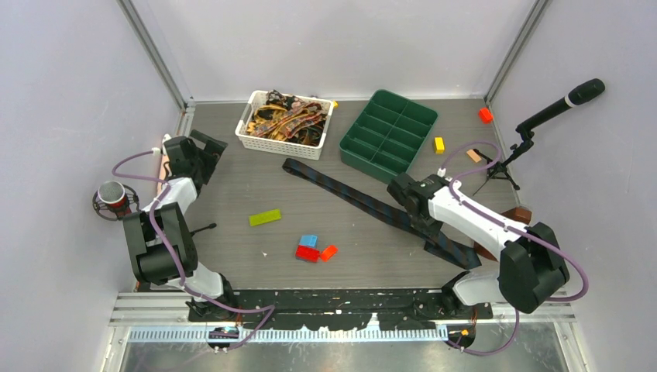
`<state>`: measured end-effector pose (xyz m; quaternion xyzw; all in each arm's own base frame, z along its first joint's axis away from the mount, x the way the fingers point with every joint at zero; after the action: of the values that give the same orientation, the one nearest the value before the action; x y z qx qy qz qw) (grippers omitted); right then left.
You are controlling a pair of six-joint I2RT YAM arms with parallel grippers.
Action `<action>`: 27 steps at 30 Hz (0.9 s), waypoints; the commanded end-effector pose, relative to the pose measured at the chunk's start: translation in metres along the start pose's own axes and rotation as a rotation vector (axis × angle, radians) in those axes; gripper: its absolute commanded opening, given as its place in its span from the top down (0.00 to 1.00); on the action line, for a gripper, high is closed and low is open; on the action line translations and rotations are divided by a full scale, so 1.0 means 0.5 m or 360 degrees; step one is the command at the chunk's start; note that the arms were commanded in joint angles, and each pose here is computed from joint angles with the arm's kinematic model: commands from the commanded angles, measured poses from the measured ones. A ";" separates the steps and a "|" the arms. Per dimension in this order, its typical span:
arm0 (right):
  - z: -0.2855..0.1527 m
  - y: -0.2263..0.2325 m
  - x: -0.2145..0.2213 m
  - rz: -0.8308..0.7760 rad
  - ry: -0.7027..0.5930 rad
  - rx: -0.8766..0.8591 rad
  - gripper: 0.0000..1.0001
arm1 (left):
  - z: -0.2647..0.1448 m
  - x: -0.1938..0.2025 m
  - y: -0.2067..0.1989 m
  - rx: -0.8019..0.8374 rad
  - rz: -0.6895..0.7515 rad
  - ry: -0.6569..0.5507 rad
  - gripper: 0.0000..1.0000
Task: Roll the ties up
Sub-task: Flatten out the tie at the center of the board.
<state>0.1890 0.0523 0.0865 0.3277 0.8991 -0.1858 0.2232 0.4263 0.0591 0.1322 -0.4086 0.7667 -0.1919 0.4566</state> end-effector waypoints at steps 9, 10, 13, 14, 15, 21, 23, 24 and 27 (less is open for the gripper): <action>-0.014 -0.051 0.015 0.0077 0.0057 0.0048 0.97 | -0.004 -0.007 -0.010 0.0038 0.0035 -0.0029 0.00; -0.018 -0.053 0.015 0.0082 0.0065 0.0040 0.94 | -0.003 -0.007 -0.009 0.0039 0.0037 -0.0027 0.00; -0.024 -0.053 0.009 0.0089 0.0057 0.0022 0.75 | -0.001 -0.004 -0.008 0.0039 0.0039 -0.0019 0.00; -0.026 -0.053 0.007 0.0083 0.0055 0.0019 0.65 | -0.001 -0.004 -0.008 0.0041 0.0039 -0.0017 0.00; -0.028 -0.049 0.004 0.0084 0.0053 0.0011 0.61 | -0.001 -0.004 -0.009 0.0044 0.0040 -0.0018 0.00; -0.049 -0.044 -0.037 0.0100 -0.0048 0.0013 0.34 | -0.004 -0.009 -0.015 0.0055 0.0056 -0.0022 0.00; -0.058 -0.047 -0.059 0.0144 -0.0103 0.0023 0.32 | -0.007 -0.008 -0.017 0.0058 0.0056 -0.0021 0.00; -0.064 -0.045 -0.068 0.0170 -0.0119 0.0016 0.31 | -0.008 -0.007 -0.019 0.0065 0.0052 -0.0015 0.00; -0.065 -0.051 -0.089 0.0241 -0.0154 0.0033 0.31 | -0.009 0.006 -0.033 0.0094 0.0063 0.0008 0.00</action>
<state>0.1818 0.0431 0.1202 0.3571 0.8871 -0.1765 0.2331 0.4263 0.0569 0.1321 -0.4036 0.7692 -0.1936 0.4559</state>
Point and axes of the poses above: each gripper's point midway between its finger pads, its own z axis out along the fingers, its own y axis along the line the jaws close on, x = y × z, the point moved 1 cm from there along -z, back along the fingers, and after that the axes turned 4 degrees about z, right-handed, at the moved point
